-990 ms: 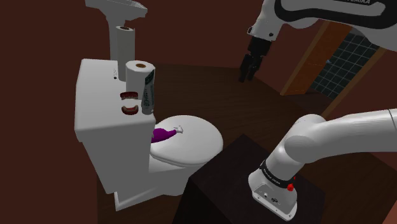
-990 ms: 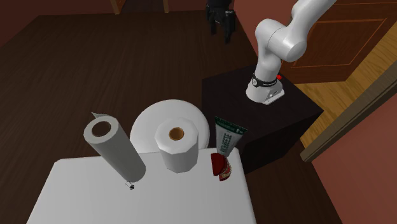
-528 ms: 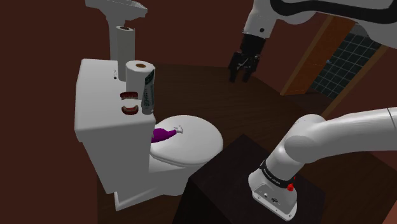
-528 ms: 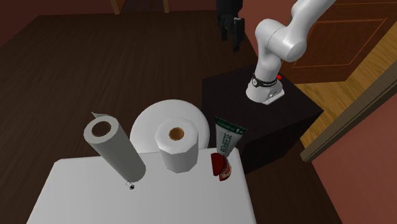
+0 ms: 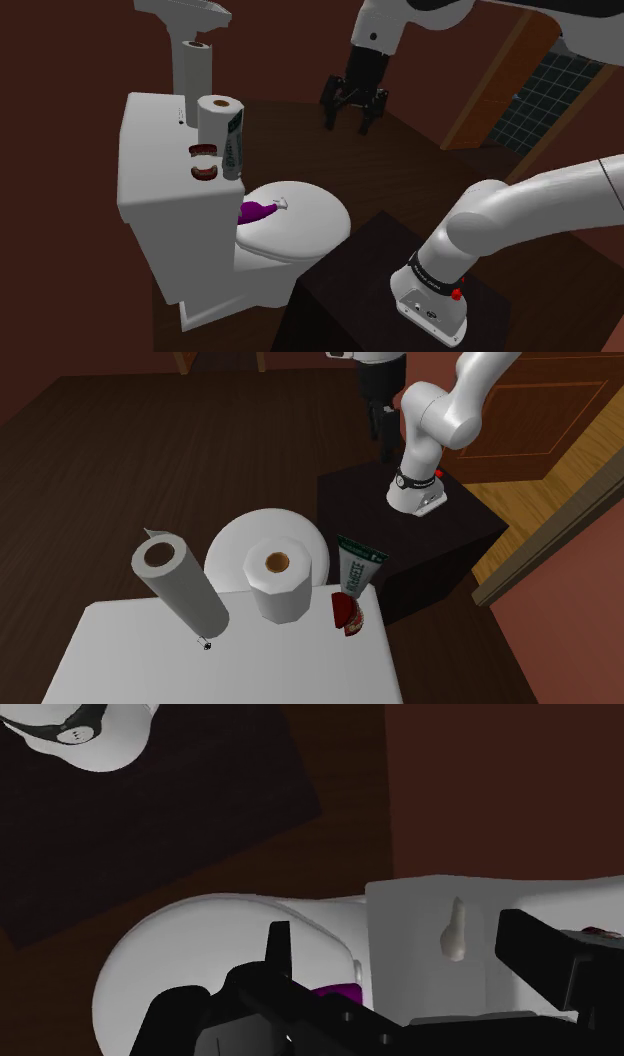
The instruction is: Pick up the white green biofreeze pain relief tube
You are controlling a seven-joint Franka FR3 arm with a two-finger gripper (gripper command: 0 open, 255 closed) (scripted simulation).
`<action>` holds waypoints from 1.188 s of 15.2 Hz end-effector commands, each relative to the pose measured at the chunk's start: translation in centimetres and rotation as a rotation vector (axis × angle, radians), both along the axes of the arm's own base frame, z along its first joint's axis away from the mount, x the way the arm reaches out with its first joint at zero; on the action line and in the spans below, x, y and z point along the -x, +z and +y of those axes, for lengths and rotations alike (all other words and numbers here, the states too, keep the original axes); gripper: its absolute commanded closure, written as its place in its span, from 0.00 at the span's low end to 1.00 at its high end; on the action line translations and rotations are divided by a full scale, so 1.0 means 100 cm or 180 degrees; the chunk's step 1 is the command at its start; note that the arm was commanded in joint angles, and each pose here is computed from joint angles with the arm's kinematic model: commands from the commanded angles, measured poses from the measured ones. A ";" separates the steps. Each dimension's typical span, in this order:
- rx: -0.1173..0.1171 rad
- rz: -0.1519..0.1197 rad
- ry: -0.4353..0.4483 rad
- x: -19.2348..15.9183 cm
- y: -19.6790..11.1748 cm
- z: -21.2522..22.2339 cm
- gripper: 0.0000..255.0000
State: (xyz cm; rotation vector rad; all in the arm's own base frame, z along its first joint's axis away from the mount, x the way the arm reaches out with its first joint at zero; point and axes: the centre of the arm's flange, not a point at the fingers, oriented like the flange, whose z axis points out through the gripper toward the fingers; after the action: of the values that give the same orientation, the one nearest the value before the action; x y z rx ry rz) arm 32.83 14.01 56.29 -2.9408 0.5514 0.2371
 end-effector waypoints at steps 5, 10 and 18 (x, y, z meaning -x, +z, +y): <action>-0.0036 0.0179 -0.0665 -0.034 0.004 0.066 0.00; -0.0064 0.0323 -0.1201 -0.072 0.005 0.116 0.00; -0.0102 0.0525 -0.1948 -0.137 -0.002 0.173 0.00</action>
State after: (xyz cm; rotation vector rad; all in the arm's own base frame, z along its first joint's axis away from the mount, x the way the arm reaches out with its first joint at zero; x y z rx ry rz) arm 45.85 30.87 56.28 -2.5911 1.3779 0.3992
